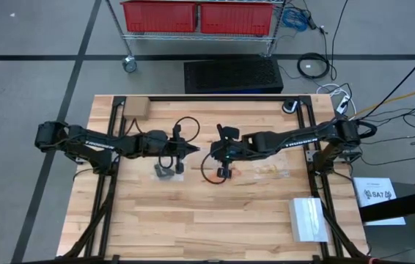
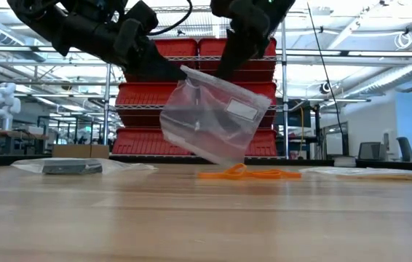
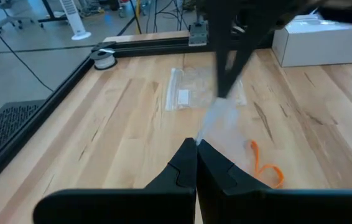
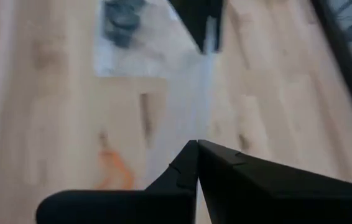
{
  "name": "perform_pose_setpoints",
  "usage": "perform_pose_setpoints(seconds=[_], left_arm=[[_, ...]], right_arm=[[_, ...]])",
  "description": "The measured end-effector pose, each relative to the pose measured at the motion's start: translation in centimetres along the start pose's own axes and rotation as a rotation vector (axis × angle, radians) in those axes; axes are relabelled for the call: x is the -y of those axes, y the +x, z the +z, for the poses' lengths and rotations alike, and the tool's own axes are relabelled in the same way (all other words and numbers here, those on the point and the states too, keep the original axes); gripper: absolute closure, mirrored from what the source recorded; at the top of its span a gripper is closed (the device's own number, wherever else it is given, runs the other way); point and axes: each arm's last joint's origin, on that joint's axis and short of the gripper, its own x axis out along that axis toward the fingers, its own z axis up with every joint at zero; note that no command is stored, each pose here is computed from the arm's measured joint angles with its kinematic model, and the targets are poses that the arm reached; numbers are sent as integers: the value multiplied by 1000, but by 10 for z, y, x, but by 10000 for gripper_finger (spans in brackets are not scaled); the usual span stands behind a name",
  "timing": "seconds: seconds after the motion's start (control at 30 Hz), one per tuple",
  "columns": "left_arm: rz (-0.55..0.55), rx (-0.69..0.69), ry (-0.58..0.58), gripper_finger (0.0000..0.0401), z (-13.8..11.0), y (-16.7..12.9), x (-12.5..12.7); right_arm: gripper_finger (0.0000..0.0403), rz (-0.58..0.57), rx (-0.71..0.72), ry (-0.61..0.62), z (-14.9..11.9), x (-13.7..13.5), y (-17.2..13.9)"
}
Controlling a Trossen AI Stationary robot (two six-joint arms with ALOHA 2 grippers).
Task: Sort rubber bands
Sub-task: Open the transparent zip bag
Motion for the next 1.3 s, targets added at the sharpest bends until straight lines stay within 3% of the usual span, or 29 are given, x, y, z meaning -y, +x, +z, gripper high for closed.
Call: perform_pose_setpoints(seconds=[0.27, 0.47, 0.6, 0.77, 0.9, 1.1, 1.3], left_arm=[[17, -2, -20, 401, 0, 0, 0], [15, -23, -21, 401, -2, 0, 0], [15, -24, -23, 401, -2, 0, 0], [15, -25, -25, 401, -2, 0, 0], [15, -22, -26, 401, -2, 0, 0], [13, -35, -43, 401, -3, 0, 1], [12, -56, -45, 401, -5, 0, 1]], right_arm=[[403, 20, -35, 58, -3, 1, 11], [403, -90, -48, 77, -4, 12, 25], [403, -104, -24, 61, -1, 16, 26], [403, 37, -13, 48, 1, 12, 29], [403, 50, -39, 48, -3, 8, 40], [403, -105, -90, 13, -10, 12, 51], [403, -70, -9, 24, -11, 18, 51]])
